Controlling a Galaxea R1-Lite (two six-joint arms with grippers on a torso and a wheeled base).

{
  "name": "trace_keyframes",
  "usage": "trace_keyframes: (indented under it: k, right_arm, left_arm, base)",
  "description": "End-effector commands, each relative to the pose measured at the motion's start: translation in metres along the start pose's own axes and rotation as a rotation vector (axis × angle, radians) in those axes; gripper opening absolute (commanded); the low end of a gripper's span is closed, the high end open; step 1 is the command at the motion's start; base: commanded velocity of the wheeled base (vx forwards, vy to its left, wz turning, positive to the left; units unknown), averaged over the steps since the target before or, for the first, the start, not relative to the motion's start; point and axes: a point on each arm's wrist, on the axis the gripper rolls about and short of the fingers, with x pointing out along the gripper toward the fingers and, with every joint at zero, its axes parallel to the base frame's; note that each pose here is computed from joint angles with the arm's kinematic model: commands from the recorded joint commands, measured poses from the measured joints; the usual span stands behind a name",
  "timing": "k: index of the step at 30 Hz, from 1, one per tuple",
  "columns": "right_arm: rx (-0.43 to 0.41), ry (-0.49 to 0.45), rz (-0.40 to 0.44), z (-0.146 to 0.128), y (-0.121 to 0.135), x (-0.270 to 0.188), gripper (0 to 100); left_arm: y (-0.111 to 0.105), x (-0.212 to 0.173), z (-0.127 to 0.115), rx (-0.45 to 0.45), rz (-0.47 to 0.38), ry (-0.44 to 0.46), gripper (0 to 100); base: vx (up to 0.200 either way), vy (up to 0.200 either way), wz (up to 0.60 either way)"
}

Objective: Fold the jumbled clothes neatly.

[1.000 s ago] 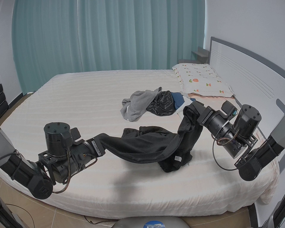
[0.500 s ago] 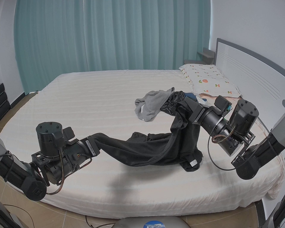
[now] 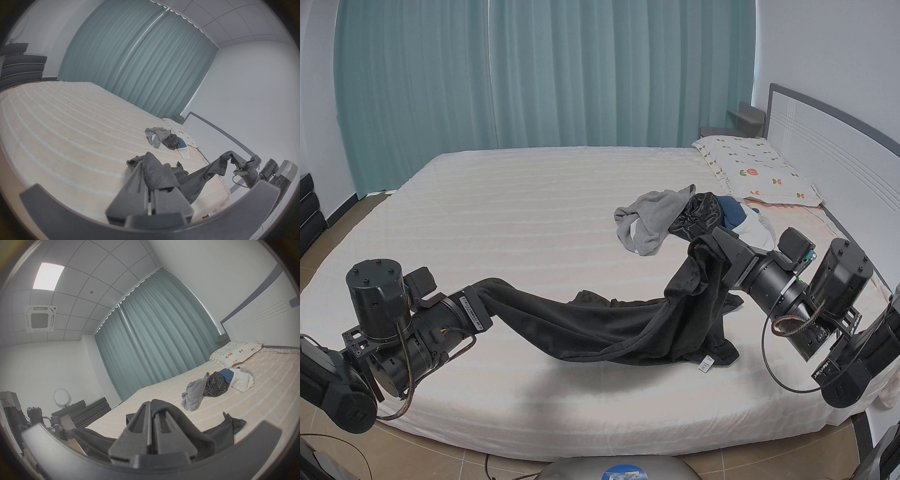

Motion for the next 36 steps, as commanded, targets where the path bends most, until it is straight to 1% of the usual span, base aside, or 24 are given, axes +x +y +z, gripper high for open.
trace_keyframes:
  k: [1, 10, 14, 18, 27, 36]
  right_arm:
    - [-0.009, 0.029, -0.021, -0.006, -0.007, -0.015, 0]
    - [-0.001, 0.020, -0.032, -0.004, -0.013, -0.014, 0]
    - [-0.004, 0.016, -0.055, -0.004, -0.021, -0.011, 0]
    - [-0.002, 0.019, -0.056, -0.003, -0.022, -0.012, 0]
    - [0.020, 0.003, -0.053, 0.000, -0.021, -0.012, 0]
    - [0.020, 0.002, -0.042, 0.001, -0.017, -0.014, 0]
  left_arm:
    - [0.001, -0.003, -0.001, 0.012, 0.005, 0.002, 0]
    - [0.004, -0.005, -0.001, 0.014, 0.022, -0.001, 0]
    - [0.004, -0.007, 0.000, 0.015, 0.025, -0.012, 0]
    - [0.003, -0.005, -0.004, 0.022, 0.028, 0.013, 0]
    - [0.004, -0.005, -0.005, 0.024, 0.028, 0.025, 0]
    - [0.001, -0.006, -0.006, 0.026, 0.018, 0.026, 0]
  base:
    - [0.000, 0.200, 0.00]
    - [0.000, 0.200, 0.00]
    - [0.000, 0.200, 0.00]
    - [0.000, 0.200, 0.00]
    - [0.000, 0.200, 0.00]
    - [0.000, 0.000, 0.00]
